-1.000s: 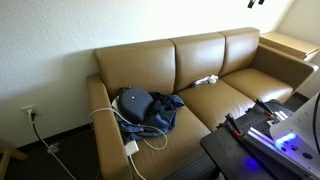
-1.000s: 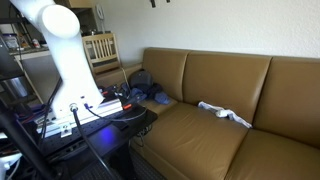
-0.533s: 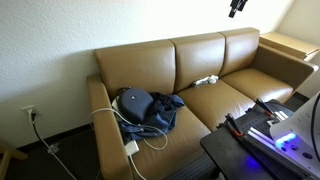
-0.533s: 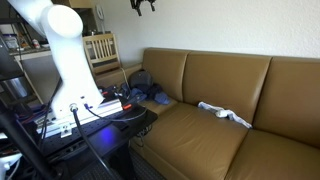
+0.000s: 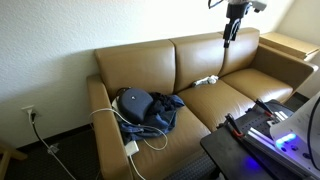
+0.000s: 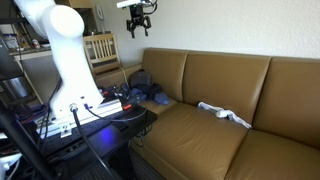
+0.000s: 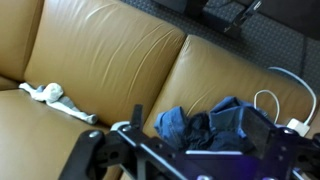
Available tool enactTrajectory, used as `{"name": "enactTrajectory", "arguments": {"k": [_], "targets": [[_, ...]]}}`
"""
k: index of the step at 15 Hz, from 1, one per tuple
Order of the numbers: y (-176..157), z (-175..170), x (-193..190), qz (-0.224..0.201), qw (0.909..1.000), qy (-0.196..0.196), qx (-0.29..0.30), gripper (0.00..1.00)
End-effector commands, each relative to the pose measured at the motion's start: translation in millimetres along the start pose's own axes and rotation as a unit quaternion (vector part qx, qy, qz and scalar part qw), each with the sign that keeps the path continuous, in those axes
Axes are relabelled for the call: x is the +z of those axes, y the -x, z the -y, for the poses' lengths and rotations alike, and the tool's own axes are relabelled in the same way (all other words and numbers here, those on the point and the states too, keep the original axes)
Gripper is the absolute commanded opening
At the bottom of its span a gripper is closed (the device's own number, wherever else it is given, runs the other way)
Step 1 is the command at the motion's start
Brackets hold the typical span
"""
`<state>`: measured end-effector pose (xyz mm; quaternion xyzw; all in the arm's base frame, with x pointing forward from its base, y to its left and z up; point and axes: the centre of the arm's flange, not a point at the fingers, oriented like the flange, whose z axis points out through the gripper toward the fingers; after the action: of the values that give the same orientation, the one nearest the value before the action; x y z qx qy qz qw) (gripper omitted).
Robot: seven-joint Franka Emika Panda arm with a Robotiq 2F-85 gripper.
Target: Move the cable to the center of the couch
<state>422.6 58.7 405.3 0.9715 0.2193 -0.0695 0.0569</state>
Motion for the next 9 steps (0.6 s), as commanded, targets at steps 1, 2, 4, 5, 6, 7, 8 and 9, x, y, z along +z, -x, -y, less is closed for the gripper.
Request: {"name": "enactTrajectory", "arguments": {"k": [1,2,4,5,6,7,8,9], "targets": [[-38.6,75.6,59.2,0.047,0.9956,-0.018,-0.079,1.0],[-47.9,103.6,68.9,0.045,0.9934,-0.011,-0.105,1.0],[-68.8,160.2,85.1,0.025,0.9884,0.017,-0.149,1.0],[-78.8,188.2,88.5,0.017,0.9864,0.027,-0.161,1.0],[-83.0,200.6,87.1,0.009,0.9855,0.027,-0.167,1.0],[-82.4,209.0,81.8,0.0,0.9841,0.013,-0.177,1.0],[-62.7,203.0,84.2,0.011,0.9858,0.018,-0.167,1.0],[-67.1,214.0,84.0,0.008,0.9844,0.017,-0.175,1.0]]}}
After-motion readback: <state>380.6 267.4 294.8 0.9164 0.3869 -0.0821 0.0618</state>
